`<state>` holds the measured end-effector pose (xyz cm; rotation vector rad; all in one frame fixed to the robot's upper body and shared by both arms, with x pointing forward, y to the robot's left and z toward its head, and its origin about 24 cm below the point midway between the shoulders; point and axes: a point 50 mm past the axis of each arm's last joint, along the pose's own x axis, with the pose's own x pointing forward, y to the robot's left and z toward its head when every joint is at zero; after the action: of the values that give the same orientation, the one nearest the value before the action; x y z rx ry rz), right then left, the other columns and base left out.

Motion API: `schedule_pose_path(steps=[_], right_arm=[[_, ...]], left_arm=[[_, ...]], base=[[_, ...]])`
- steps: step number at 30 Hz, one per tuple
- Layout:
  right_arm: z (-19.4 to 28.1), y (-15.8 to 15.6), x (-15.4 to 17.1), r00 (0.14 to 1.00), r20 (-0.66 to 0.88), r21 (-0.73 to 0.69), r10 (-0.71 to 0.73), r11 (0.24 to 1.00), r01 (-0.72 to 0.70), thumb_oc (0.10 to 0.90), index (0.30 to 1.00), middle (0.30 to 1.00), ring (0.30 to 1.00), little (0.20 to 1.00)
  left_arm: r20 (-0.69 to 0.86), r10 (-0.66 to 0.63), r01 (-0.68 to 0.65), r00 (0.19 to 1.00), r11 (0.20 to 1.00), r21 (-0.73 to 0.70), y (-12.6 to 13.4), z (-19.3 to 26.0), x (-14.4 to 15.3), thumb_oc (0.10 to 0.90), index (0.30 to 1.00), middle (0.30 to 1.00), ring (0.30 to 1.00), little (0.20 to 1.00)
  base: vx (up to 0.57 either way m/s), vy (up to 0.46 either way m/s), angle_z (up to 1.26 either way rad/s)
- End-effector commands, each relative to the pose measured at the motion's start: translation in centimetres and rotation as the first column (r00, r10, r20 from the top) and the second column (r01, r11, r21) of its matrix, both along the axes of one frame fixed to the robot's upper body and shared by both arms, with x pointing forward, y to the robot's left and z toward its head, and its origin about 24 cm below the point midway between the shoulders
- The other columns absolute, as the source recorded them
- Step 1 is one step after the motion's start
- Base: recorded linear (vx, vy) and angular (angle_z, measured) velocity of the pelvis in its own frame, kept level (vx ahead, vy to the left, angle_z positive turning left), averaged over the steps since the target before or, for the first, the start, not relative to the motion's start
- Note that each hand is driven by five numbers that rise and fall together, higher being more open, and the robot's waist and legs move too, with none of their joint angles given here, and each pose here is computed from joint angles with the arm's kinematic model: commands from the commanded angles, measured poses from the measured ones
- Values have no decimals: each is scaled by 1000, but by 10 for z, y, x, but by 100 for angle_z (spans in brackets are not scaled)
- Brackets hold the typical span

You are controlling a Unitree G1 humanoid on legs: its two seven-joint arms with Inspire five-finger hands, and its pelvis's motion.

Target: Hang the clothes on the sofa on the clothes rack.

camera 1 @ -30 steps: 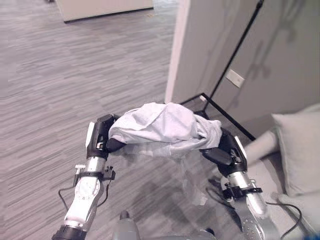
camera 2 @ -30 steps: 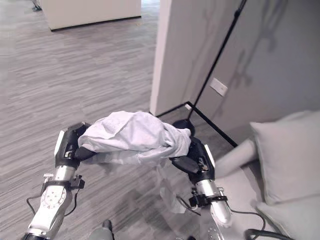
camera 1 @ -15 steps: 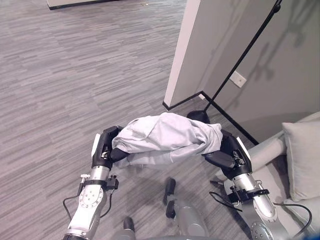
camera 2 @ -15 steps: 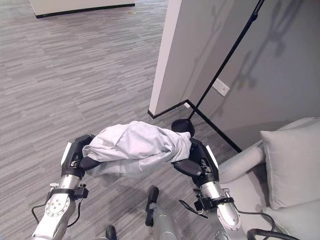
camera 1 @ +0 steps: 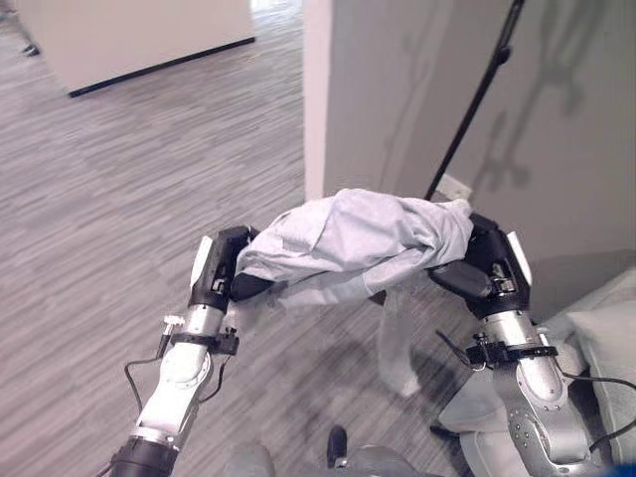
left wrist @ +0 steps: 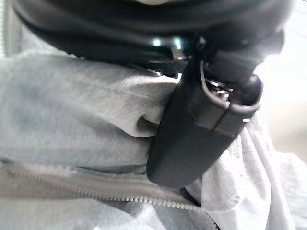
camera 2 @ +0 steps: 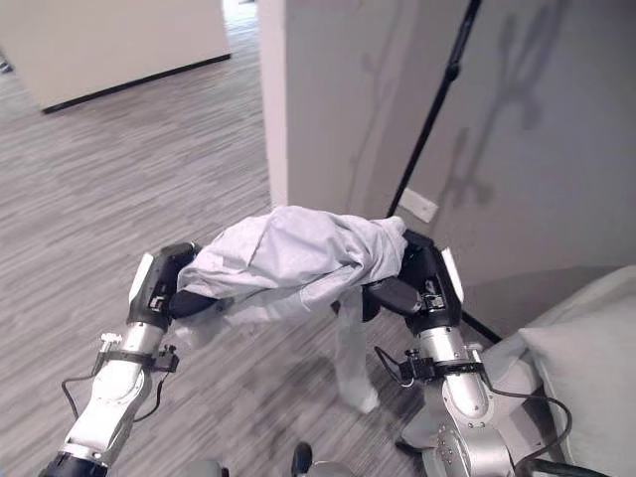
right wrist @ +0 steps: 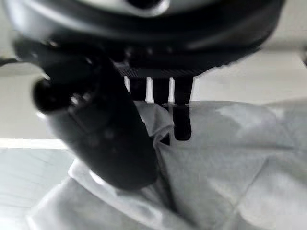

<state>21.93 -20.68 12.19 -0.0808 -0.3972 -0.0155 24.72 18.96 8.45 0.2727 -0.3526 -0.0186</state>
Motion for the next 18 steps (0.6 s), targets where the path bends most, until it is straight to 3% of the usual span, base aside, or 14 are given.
schedule_pose_path(steps=[1, 3, 6, 7, 8, 9, 11, 14, 15, 18], right_arm=[[81, -28, -16, 808, 514, -8, -289, 940, 341, 400, 300, 300, 300, 300], [81, -31, -21, 765, 532, -12, -363, 900, 436, 400, 300, 300, 300, 300], [93, -37, -28, 612, 618, 3, -494, 780, 626, 400, 300, 300, 300, 300], [93, -37, -28, 611, 618, 4, -495, 779, 627, 400, 300, 300, 300, 300], [103, -34, -24, 522, 666, 28, -534, 717, 697, 400, 300, 300, 300, 300], [103, -34, -24, 521, 666, 29, -534, 716, 697, 400, 300, 300, 300, 300], [113, -32, -19, 410, 693, 86, -593, 632, 770, 400, 300, 300, 300, 300], [118, -31, -17, 347, 713, 96, -610, 575, 813, 400, 300, 300, 300, 300], [123, -31, -18, 286, 736, 103, -614, 519, 849, 400, 300, 300, 300, 300], [124, -33, -17, 259, 732, 107, -630, 482, 870, 400, 300, 300, 300, 300]], left_arm=[[343, 191, -187, 920, 981, -46, 36, 60, 0, 400, 300, 300, 300, 300], [351, 185, -196, 918, 981, -2, 30, 61, 1, 400, 300, 300, 300, 300], [416, 163, -190, 895, 982, 23, 25, 74, 3, 400, 300, 300, 300, 300], [417, 163, -190, 894, 981, 23, 25, 74, 3, 400, 300, 300, 300, 300], [446, 181, -212, 876, 977, 21, 25, 79, 4, 400, 300, 300, 300, 300], [447, 181, -213, 876, 977, 21, 25, 79, 4, 400, 300, 300, 300, 300], [494, 233, -265, 838, 964, -5, 25, 88, 5, 400, 300, 300, 300, 300], [522, 260, -295, 813, 955, -17, 24, 92, 5, 400, 300, 300, 300, 300], [580, 266, -298, 770, 954, -40, 22, 103, 0, 400, 300, 300, 300, 300], [606, 262, -275, 751, 959, -75, 18, 111, 1, 400, 300, 300, 300, 300]], base=[[371, 189, -120], [269, 195, -148], [278, 220, -63], [277, 216, -63], [168, 131, -97], [304, 245, -133], [197, 234, -93], [141, 103, -56], [160, -52, -35], [214, -225, -30]])
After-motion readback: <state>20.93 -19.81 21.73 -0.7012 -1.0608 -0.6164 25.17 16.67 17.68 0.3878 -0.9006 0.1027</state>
